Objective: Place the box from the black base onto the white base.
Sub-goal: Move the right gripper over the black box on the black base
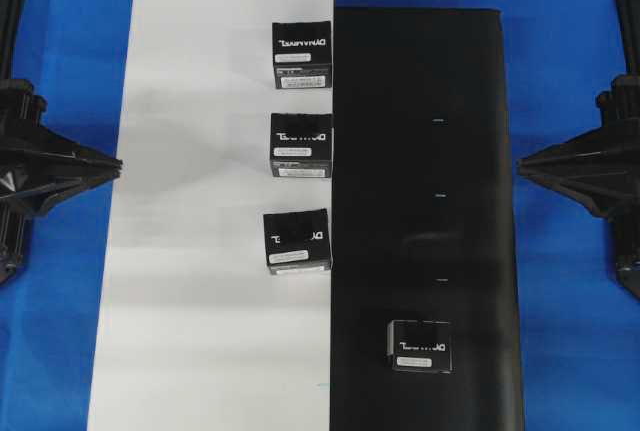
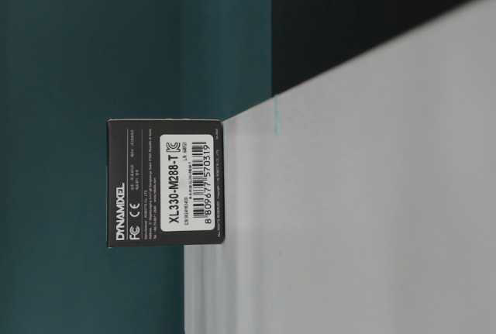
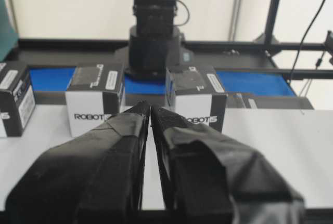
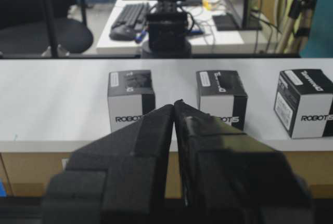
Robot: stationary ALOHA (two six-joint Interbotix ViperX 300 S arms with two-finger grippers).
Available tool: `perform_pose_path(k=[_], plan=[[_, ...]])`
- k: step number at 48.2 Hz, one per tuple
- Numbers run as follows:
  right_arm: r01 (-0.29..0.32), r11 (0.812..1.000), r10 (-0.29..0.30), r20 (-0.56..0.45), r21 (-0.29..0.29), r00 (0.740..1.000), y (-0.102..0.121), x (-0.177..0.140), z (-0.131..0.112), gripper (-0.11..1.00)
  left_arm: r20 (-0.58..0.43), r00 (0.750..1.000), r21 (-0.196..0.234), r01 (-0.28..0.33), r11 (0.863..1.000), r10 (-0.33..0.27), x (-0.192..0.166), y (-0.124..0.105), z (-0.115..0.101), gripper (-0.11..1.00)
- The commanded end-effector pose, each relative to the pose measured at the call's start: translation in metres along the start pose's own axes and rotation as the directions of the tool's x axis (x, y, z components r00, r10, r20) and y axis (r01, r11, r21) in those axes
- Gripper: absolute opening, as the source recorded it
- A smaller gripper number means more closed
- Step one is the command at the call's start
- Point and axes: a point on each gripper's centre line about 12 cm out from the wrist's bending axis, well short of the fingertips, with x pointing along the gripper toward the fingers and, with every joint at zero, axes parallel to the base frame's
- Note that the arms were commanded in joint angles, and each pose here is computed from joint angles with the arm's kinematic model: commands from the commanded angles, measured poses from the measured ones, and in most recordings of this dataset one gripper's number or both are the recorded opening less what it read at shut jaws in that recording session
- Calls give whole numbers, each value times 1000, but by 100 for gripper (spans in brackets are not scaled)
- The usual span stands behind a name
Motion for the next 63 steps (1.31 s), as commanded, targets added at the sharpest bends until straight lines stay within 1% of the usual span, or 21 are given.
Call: perform_pose_path(k=[1, 3, 4, 6, 9, 15, 20, 24, 26, 28, 32, 37, 45, 50, 52, 54, 57, 58, 59, 60, 63], plan=[[-23, 1000, 23, 17, 16, 1000, 5, 2, 8, 14, -9, 1000, -5, 5, 1000, -6, 3, -1, 5, 14], [-36, 999, 37, -9, 34, 999, 8, 4, 8, 12, -25, 1000, -8, 5, 1000, -5, 3, -1, 5, 15], [-39, 998, 41, -31, 43, 999, 9, 5, 8, 9, -31, 1000, -10, 5, 1000, -5, 3, -1, 5, 15], [-53, 997, 58, -77, 63, 995, 12, 6, 10, 2, -44, 999, -11, 4, 1000, -5, 2, -1, 5, 10], [-73, 994, 84, -159, 79, 984, 18, 7, 12, -3, -58, 998, -11, 3, 1000, -4, 2, -1, 7, 2], [-111, 989, 133, -265, 98, 955, 28, 7, 23, -3, -66, 998, -13, 3, 1000, -4, -2, -1, 9, -3], [-149, 980, 182, -278, 135, 943, 38, 7, 30, -3, -52, 999, -13, 3, 1000, -3, -5, -1, 14, -3], [-164, 970, 214, -304, 182, 929, 46, 9, 29, -3, -51, 999, -13, 2, 1000, -3, -6, 0, 16, -3], [-163, 963, 227, -318, 215, 921, 49, 11, 27, -3, -51, 999, -13, 2, 1000, -3, -7, 0, 17, -3], [-160, 954, 244, -344, 254, 907, 54, 14, 22, -3, -55, 998, -14, 2, 1000, -3, -8, 0, 17, -3], [-158, 941, 271, -386, 299, 882, 64, 21, 14, -3, -66, 998, -17, 1, 1000, -2, -8, 0, 19, -3], [-184, 936, 308, -443, 301, 842, 79, 31, 7, -3, -81, 997, -34, -1, 999, -2, -8, 0, 19, -3], [-210, 931, 340, -502, 298, 796, 99, 49, 4, -3, -92, 996, -58, -4, 998, -2, -8, 0, 20, -3], [-222, 933, 349, -554, 284, 756, 113, 63, 1, -3, -83, 997, -63, -2, 998, -3, -8, -1, 23, -3], [-223, 935, 346, -582, 274, 736, 116, 67, -3, -3, -81, 997, -63, -2, 998, -3, -9, -1, 23, -3], [-217, 941, 334, -619, 260, 711, 117, 70, -9, -3, -86, 996, -63, -2, 998, -3, -9, -1, 23, -3], [-203, 950, 310, -678, 236, 666, 117, 72, -18, -3, -92, 996, -63, 0, 998, -6, -10, -1, 23, -3], [-195, 954, 300, -700, 228, 649, 116, 72, -21, -3, -95, 995, -63, 0, 998, -6, -10, -1, 22, -3], [-185, 957, 288, -726, 221, 625, 116, 72, -24, -3, -98, 995, -65, 0, 998, -6, -11, -1, 22, -3], [-178, 959, 282, -743, 220, 607, 116, 72, -27, -3, -100, 995, -65, -1, 998, -6, -11, -1, 22, -3], [-151, 963, 270, -779, 224, 566, 118, 73, -32, -3, -103, 995, -65, 4, 998, -10, -12, -2, 23, -3]])
